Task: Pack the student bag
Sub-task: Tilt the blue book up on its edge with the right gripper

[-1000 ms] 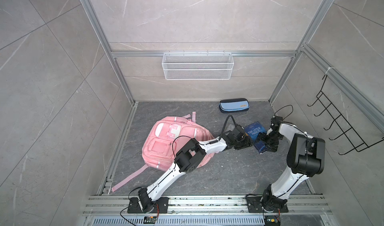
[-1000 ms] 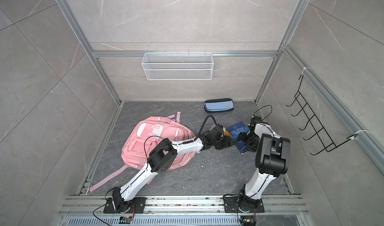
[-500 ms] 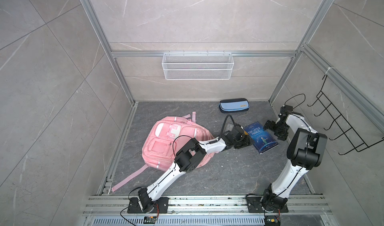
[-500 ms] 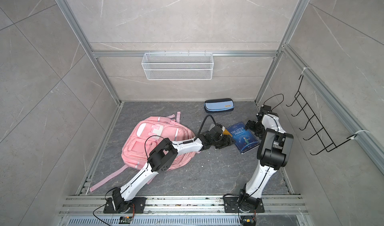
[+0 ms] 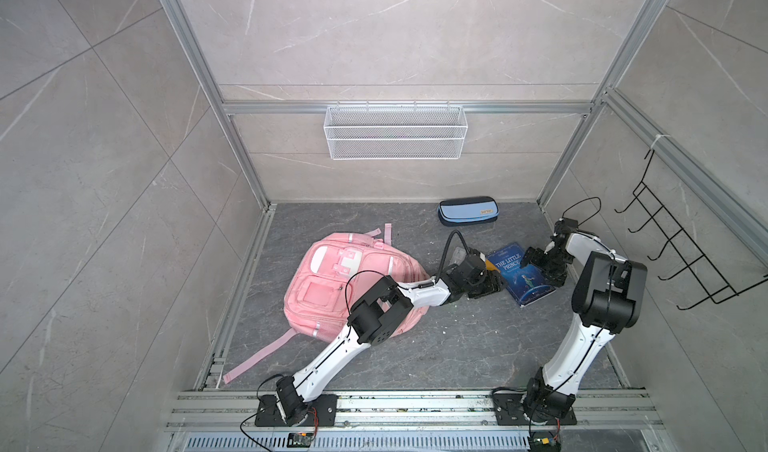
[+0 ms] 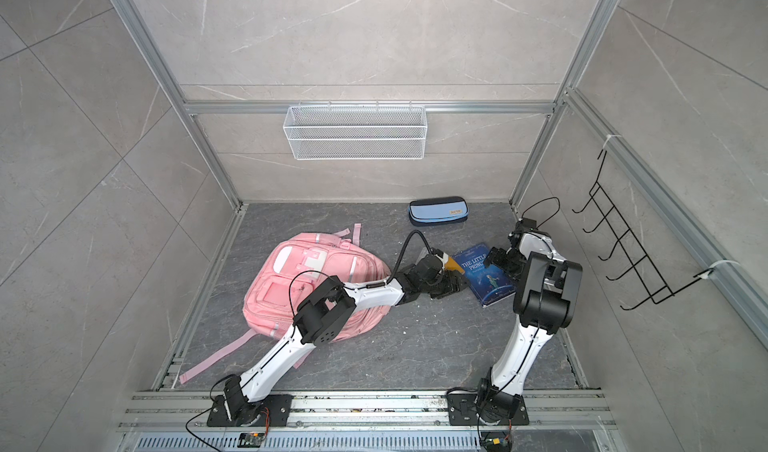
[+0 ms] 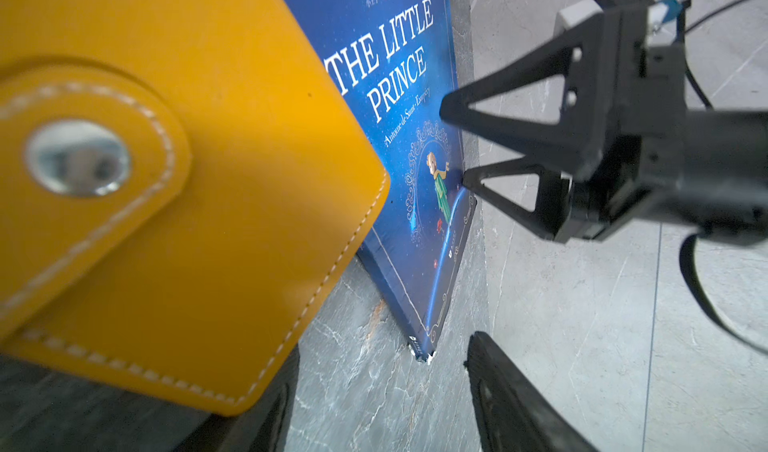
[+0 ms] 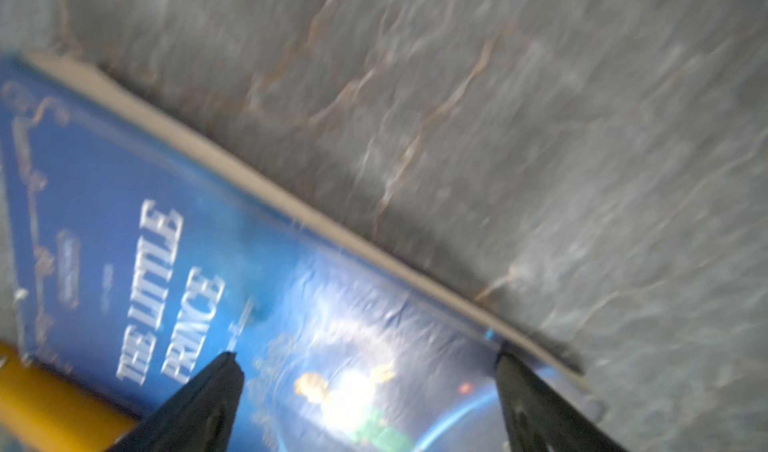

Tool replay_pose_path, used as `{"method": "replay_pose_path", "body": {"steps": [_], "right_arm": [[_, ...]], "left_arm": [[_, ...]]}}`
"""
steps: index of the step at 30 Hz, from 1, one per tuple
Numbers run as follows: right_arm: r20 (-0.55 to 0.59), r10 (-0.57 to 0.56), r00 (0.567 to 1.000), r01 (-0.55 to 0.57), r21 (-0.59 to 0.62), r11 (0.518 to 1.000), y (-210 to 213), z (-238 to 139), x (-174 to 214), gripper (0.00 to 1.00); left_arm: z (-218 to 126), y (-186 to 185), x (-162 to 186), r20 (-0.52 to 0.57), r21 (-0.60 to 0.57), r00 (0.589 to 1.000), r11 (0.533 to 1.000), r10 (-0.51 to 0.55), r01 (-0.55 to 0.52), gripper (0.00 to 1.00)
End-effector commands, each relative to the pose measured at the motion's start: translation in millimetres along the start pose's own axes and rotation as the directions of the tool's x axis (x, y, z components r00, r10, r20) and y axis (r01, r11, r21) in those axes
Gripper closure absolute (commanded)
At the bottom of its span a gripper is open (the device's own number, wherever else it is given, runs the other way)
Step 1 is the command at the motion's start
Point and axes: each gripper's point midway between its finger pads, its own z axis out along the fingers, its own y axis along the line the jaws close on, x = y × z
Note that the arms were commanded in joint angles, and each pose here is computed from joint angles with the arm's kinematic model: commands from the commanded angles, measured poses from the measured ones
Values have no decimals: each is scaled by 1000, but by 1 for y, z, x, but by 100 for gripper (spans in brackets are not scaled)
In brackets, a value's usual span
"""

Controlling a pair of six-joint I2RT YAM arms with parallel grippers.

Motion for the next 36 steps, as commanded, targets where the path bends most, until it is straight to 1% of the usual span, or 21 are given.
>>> {"method": "replay_pose_path", "body": {"steps": [1, 3, 6, 8, 10, 12, 14, 15, 16, 18, 21, 25, 29, 36], "right_arm": [[-166, 33, 986, -45, -68, 997, 14, 15, 61, 11], [-179, 34, 983, -48, -71, 996, 14, 15, 74, 16], [-192, 27, 981, -42, -73, 996, 15, 13, 91, 30], [-201, 38, 979, -55, -80, 995, 14, 13, 102, 32], [-181, 30, 983, -44, -74, 996, 13, 7, 101, 32], [-115, 9, 993, -13, -40, 999, 7, -7, 84, 28], [-56, 7, 998, -8, -15, 1000, -2, -19, 58, 16], [-37, 13, 999, -14, -6, 1000, -6, -23, 46, 12], [-20, 26, 999, -26, 3, 1000, -12, -24, 34, 8], [18, 45, 999, -46, 12, 999, -16, -23, 11, 5], [45, 56, 997, -57, 18, 998, -14, -19, -14, 3], [36, 44, 998, -44, 17, 999, -11, -4, -30, 2], [1, 26, 1000, -26, 27, 999, -13, 12, -31, 3], [-43, 20, 999, -19, 14, 1000, -11, 20, -23, 5]], "left_arm": [[1, 57, 15, -37, -188, 995, 979, -91, 82, 32], [3, 55, 12, -36, -179, 995, 980, -94, 86, 32], [7, 50, 10, -41, -164, 995, 983, -93, 85, 32], [10, 49, 11, -46, -156, 994, 984, -96, 88, 32], [11, 47, 10, -45, -156, 994, 983, -100, 92, 32], [10, 48, 10, -44, -163, 994, 982, -102, 93, 32], [8, 50, 11, -41, -166, 994, 981, -105, 97, 32], [8, 51, 12, -41, -165, 993, 981, -110, 102, 32], [8, 53, 12, -38, -163, 993, 981, -116, 108, 32], [6, 55, 14, -35, -163, 992, 980, -124, 117, 33], [3, 59, 16, -33, -171, 991, 978, -126, 119, 33], [0, 58, 15, -26, -167, 993, 980, -117, 111, 33], [-1, 57, 15, -28, -161, 993, 981, -114, 108, 32], [3, 60, 20, -48, -155, 991, 981, -125, 117, 32]]}}
